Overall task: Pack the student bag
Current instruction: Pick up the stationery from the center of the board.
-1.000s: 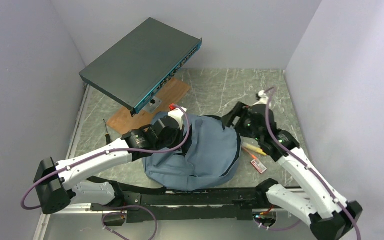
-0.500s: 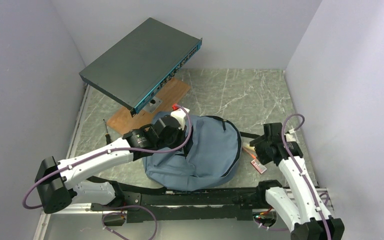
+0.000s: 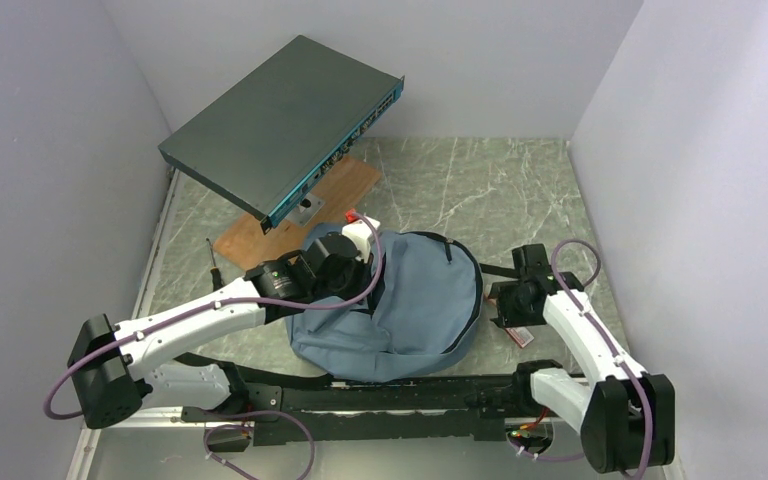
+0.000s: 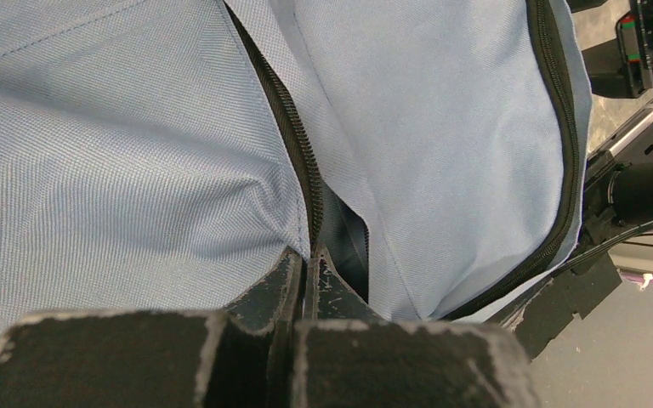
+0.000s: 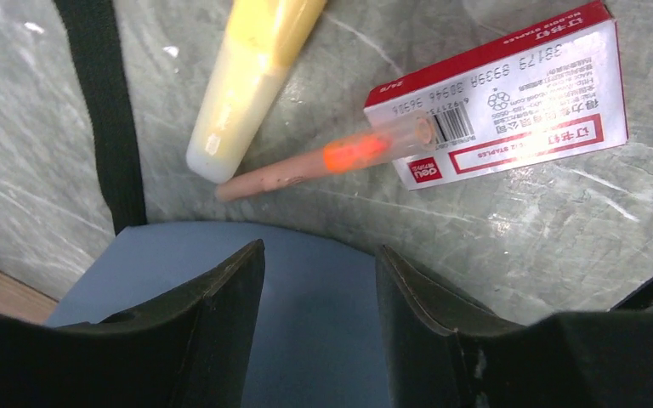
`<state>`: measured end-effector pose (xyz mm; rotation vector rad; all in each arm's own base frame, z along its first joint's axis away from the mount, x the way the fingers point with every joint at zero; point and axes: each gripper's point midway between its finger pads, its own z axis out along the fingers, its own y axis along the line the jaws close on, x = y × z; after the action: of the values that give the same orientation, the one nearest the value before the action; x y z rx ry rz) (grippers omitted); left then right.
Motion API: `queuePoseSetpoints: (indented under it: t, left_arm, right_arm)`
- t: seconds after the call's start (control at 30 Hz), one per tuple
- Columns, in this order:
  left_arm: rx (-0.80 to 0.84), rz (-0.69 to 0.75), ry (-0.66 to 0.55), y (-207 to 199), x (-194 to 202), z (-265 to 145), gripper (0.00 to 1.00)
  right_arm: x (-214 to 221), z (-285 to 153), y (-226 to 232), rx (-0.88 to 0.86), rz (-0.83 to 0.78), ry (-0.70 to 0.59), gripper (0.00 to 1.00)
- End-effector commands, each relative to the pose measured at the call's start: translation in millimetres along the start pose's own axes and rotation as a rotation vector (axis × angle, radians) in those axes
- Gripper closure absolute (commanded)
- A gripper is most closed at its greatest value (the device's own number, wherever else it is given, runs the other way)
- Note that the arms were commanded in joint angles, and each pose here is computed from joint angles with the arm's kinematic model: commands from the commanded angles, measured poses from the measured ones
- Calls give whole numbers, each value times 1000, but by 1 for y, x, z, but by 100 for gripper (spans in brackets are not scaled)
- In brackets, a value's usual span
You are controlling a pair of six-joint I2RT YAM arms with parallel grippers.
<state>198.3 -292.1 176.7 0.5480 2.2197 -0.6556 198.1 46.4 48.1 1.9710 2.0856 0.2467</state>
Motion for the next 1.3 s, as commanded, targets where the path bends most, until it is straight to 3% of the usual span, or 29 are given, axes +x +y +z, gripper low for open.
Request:
queuePoseSetpoints:
  t: [0.0, 0.27, 0.83, 0.9, 1.0, 1.13, 1.27]
  left_arm:
    - [109, 20, -107, -24, -32, -14, 100]
    - [103, 56, -107, -23, -34, -14, 100]
    - [104, 81, -97, -22, -36, -13, 100]
    - [101, 81, -98, -21, -37, -13, 100]
    - [102, 79, -97, -22, -38, -12, 100]
    - [100, 72, -95, -22, -38, -11, 100]
    - [99, 60, -86, -22, -38, -8, 100]
  right_arm:
    - [-3, 8, 12, -38, 110, -14, 47]
    - [-18, 14, 17, -33, 153, -89, 47]
    - [-26, 39, 18, 102, 139, -125, 50]
    - [-26, 41, 17, 106, 146, -119, 55]
    - [-23, 41, 19, 102, 150, -99, 71]
    - [-24, 37, 15, 120, 158, -95, 77]
    - [-25, 28, 14, 116, 150, -98, 91]
